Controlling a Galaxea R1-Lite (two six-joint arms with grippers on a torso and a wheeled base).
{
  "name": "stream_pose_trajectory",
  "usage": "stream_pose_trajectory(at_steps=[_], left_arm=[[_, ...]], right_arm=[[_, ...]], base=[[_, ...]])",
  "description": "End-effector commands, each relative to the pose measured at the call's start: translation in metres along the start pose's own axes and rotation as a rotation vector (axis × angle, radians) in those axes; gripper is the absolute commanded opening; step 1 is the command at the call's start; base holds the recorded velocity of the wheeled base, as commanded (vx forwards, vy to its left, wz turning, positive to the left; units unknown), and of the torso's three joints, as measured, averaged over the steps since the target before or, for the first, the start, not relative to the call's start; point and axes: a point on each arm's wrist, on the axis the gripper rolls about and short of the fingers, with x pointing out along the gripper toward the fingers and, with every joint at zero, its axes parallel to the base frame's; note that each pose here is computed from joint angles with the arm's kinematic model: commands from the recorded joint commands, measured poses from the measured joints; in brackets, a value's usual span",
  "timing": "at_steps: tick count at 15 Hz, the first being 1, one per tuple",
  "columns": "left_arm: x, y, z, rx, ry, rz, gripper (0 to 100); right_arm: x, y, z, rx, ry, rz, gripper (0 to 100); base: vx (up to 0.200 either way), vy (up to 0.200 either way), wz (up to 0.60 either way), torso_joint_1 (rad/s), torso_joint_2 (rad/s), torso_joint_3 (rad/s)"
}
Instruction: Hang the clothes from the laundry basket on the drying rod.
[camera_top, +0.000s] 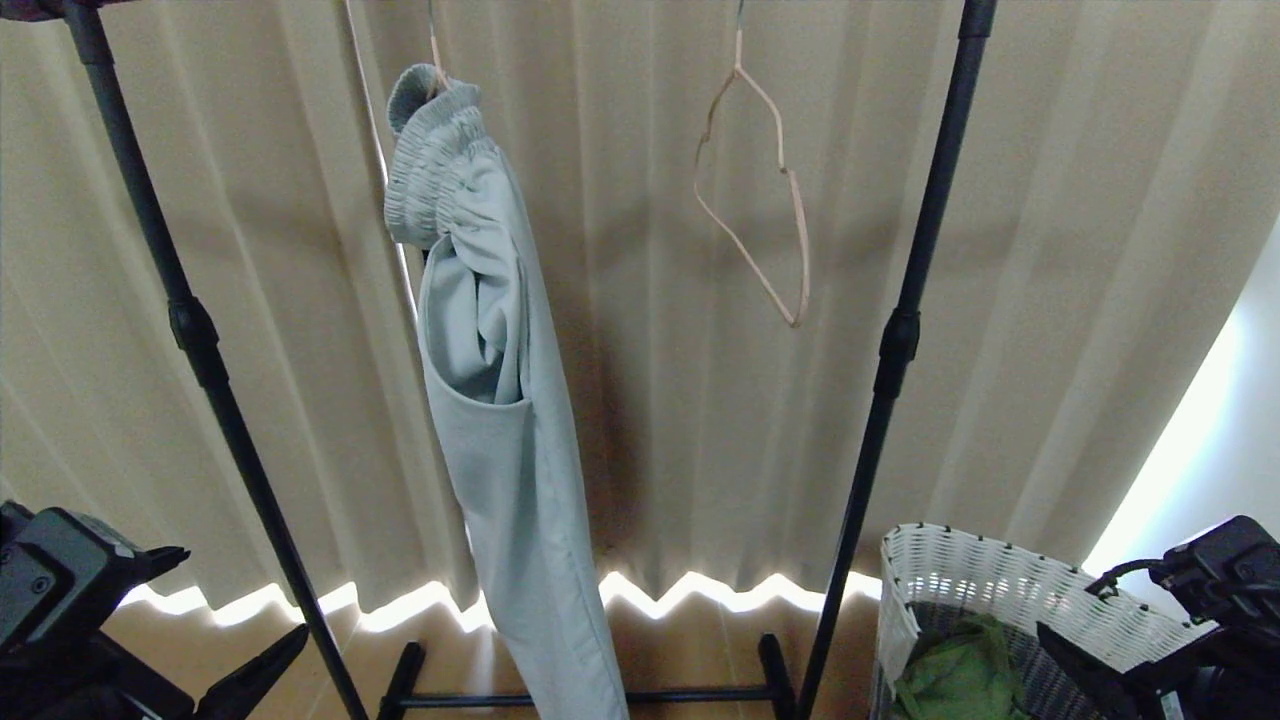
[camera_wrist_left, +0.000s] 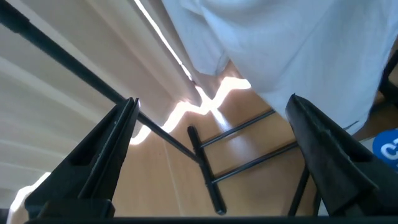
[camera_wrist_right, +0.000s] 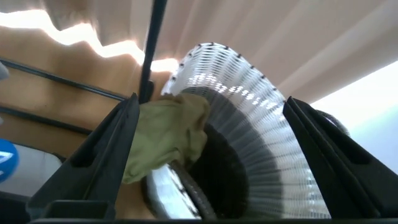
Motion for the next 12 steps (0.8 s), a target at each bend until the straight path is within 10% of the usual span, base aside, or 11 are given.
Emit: stream_pose_trajectory(at_steps=[1, 12], left_arm=[[0.0, -0.001, -0.001, 0.014, 0.003, -0.007, 100], [-0.003, -0.006, 0.01, 0.04, -0.066, -0.064, 100]], right_arm=[[-0.006, 0.0, -0.004, -0.054, -0.012, -0.003, 100], [0.081, 0.021, -0.005, -0.226, 0.33, 0.119, 100]], base=[[0.0, 0.0, 0.0, 0.0, 0.0, 0.0], [0.0, 0.0, 0.0, 0.0, 0.0, 0.0]])
